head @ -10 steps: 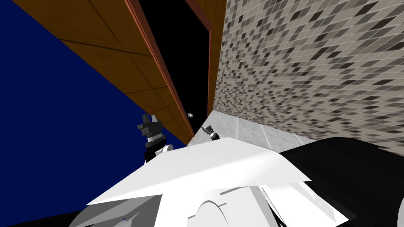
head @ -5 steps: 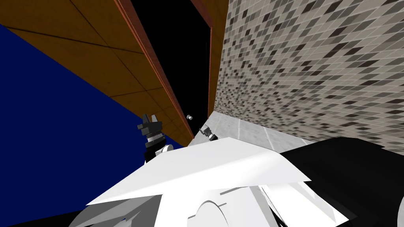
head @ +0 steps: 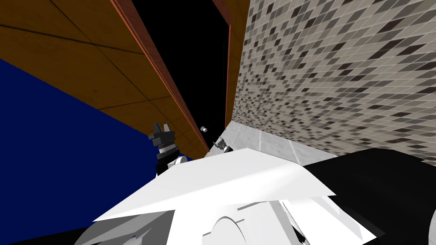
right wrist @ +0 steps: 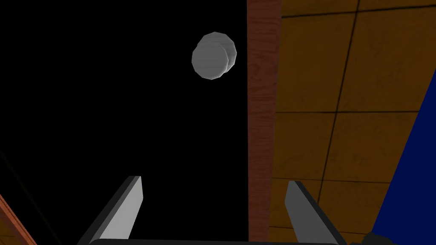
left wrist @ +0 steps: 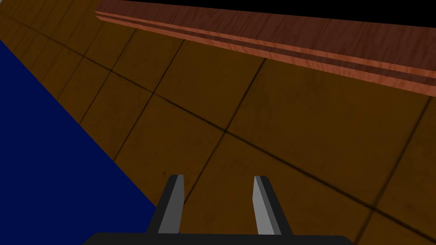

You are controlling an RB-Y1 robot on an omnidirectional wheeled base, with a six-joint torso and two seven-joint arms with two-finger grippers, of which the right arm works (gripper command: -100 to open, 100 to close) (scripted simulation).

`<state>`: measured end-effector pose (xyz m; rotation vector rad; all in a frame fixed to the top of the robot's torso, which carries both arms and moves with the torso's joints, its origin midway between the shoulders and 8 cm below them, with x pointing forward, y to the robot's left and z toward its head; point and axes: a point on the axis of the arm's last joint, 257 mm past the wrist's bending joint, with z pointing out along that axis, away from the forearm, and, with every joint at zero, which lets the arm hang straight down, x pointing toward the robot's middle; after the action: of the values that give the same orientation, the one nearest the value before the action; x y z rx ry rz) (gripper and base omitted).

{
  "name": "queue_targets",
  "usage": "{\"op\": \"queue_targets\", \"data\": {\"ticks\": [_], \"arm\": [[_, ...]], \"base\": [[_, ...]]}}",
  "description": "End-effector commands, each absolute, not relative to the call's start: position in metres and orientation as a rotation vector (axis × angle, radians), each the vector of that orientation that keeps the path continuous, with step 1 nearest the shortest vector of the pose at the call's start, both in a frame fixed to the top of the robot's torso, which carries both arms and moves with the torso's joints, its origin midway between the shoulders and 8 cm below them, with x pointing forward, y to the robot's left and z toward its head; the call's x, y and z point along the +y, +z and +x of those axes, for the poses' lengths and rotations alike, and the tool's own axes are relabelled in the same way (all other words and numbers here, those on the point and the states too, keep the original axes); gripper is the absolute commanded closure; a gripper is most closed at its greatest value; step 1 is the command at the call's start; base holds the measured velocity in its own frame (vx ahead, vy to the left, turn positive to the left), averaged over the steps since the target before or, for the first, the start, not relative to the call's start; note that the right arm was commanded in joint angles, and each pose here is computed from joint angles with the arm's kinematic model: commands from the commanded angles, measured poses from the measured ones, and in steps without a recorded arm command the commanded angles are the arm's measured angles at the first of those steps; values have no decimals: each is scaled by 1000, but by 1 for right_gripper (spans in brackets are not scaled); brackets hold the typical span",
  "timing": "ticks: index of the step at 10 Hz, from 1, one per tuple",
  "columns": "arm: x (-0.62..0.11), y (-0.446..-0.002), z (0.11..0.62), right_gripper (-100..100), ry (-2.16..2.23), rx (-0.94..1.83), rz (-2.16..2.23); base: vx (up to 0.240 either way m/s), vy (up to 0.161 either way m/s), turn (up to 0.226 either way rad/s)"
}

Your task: Pull the door open

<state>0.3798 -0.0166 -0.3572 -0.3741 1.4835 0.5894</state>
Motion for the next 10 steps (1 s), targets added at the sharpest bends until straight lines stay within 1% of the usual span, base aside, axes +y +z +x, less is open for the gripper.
{"op": "queue_targets", "data": {"ticks": [1,4,7,9,10], "arm": [[-4,-367,371,-100,582,1490,-427],[15,-378,363,-100,578,1494,-491],[30,-386,355,-100,578,1495,-539],[45,-392,348,-100,581,1492,-581],[39,-390,351,-100,581,1493,-565]], "base": [[161,-14,61],[188,-29,41],[111,-30,27],[159,-40,41],[79,-19,15]]}}
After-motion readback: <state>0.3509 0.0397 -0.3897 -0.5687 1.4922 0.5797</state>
